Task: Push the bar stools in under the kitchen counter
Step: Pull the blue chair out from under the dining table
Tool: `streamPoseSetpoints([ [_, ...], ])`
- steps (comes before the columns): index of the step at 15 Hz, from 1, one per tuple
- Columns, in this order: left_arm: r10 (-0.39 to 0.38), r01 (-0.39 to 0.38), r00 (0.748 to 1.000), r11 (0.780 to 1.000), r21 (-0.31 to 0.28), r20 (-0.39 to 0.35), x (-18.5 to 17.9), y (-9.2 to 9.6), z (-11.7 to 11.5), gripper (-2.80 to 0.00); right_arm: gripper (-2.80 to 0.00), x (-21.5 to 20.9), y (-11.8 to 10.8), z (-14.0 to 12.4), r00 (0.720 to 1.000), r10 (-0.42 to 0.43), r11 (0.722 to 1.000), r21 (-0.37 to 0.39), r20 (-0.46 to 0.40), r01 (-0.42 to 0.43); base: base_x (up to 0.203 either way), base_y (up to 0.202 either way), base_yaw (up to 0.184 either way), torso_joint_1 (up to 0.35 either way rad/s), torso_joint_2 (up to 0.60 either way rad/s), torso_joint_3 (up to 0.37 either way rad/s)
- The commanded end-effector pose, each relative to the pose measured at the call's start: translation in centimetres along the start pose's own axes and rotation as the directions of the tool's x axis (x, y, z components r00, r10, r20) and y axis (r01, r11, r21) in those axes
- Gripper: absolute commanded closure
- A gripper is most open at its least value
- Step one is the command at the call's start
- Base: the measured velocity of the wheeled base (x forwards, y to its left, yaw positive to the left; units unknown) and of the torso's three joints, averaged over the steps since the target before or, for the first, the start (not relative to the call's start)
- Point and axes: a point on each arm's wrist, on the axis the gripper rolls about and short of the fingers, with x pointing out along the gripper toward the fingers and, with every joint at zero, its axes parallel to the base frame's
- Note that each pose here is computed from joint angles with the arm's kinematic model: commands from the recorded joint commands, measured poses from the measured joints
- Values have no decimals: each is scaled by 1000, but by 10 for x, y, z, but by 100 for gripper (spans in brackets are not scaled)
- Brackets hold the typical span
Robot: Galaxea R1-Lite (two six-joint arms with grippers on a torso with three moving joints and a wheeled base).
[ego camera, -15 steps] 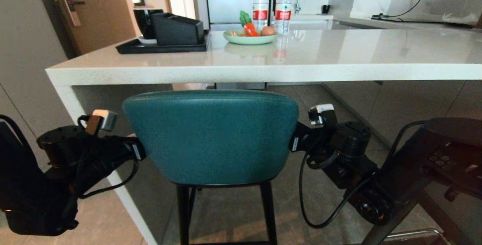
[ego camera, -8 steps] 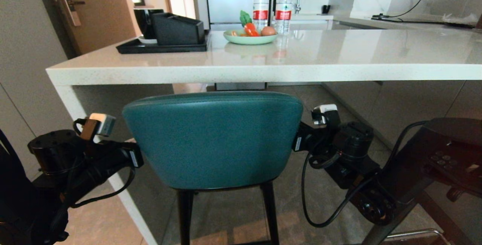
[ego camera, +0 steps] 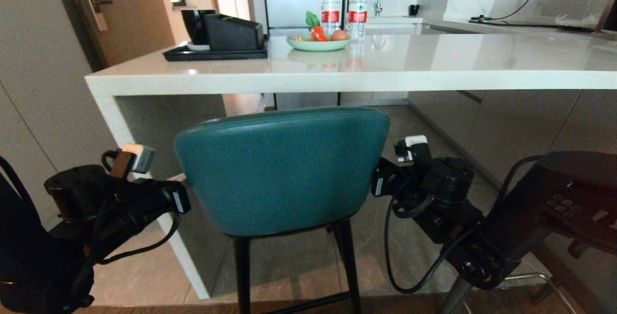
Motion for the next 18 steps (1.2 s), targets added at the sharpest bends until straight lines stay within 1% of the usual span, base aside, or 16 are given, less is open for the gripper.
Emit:
streamPoseSetpoints([
  [1, 5, -5, 1000, 1000, 1, 4, 1, 0, 0, 0, 0, 0, 0, 2, 1000, -1, 1000, 4, 13, 0, -188, 0, -2, 7, 2, 5],
  [5, 9, -9, 1000, 1000, 2, 10, 3, 1, 0, 0, 0, 0, 0, 1, 1000, -2, 1000, 3, 9, 2, -195, 0, -3, 3, 6, 3],
  [6, 10, -10, 1000, 1000, 1, 10, 3, 2, 1, 0, 0, 0, -5, 0, 1000, -14, 1000, 4, 7, 14, -185, 0, -3, -5, -2, 12],
  [7, 12, -12, 1000, 1000, 0, 10, 3, 2, 1, 0, 0, 1, -16, 0, 999, -43, 999, 2, 5, 43, -153, 0, -3, -7, 6, 11],
  [9, 16, -16, 1000, 1000, 1, 13, 3, 3, 1, 0, 0, 2, -48, 5, 994, -103, 995, 2, 19, 103, -25, 0, 0, -7, -1, 4],
  [12, 19, -19, 1000, 1000, -3, -1, 5, 4, -3, 0, 0, 4, -100, 17, 997, -58, 998, -8, 52, 59, 0, 0, 0, 0, 0, 0],
  [14, 30, -30, 1000, 1000, -7, -6, 6, 4, -5, 0, 0, 24, -112, 26, 994, -51, 999, -13, 93, 53, 0, 0, 0, 0, 0, 0],
  [16, 49, -49, 999, 999, -8, -12, 8, 5, -7, 0, 0, 50, -118, 36, 990, -46, 999, -18, 133, 49, 0, 0, 0, 0, 0, 0],
  [18, 56, -56, 998, 998, -5, 2, 13, 8, -5, 0, 0, 77, -119, 38, 992, -37, 999, -18, 122, 39, 0, 0, 0, 0, 0, 0],
])
